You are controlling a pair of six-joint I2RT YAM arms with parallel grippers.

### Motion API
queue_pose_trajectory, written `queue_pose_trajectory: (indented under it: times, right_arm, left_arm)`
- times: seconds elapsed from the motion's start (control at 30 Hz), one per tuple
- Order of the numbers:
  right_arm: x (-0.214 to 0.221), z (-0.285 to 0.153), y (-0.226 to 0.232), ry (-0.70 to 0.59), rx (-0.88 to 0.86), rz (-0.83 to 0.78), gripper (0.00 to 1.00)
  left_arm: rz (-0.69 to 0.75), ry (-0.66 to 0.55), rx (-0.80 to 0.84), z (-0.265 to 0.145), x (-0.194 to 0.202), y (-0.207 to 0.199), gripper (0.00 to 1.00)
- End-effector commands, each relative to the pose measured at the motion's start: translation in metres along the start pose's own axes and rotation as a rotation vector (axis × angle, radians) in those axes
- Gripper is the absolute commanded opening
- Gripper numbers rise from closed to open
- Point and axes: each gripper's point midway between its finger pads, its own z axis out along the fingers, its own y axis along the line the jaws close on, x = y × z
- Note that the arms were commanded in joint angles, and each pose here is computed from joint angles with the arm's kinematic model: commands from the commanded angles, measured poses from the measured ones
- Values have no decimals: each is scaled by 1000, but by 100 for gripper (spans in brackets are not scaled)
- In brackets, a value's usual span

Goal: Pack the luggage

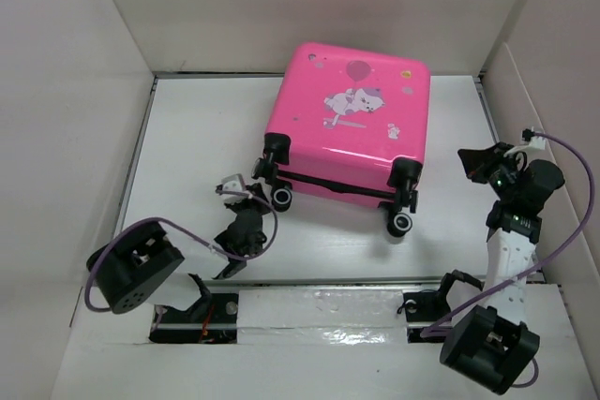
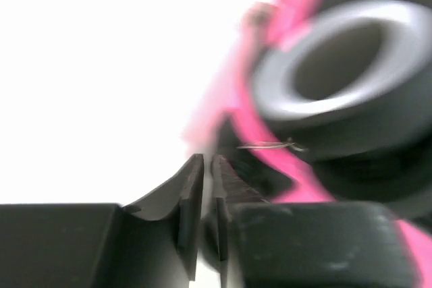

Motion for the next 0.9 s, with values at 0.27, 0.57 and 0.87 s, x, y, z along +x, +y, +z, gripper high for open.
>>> queue_pose_trajectory:
  times: [0.27, 0.57, 0.87]
  right_arm:
    - [-37, 1, 49, -86, -84, -171, 0]
    - [-54, -23, 177, -117, -357, -263, 22]
    - [53, 6, 286, 28, -507, -196, 66]
  left_arm:
    - [-101, -39, -92, -21, -23, 23, 0]
    - [-223, -49, -194, -36, -52, 46, 0]
    - [-381, -69, -41, -15, -120, 29, 41]
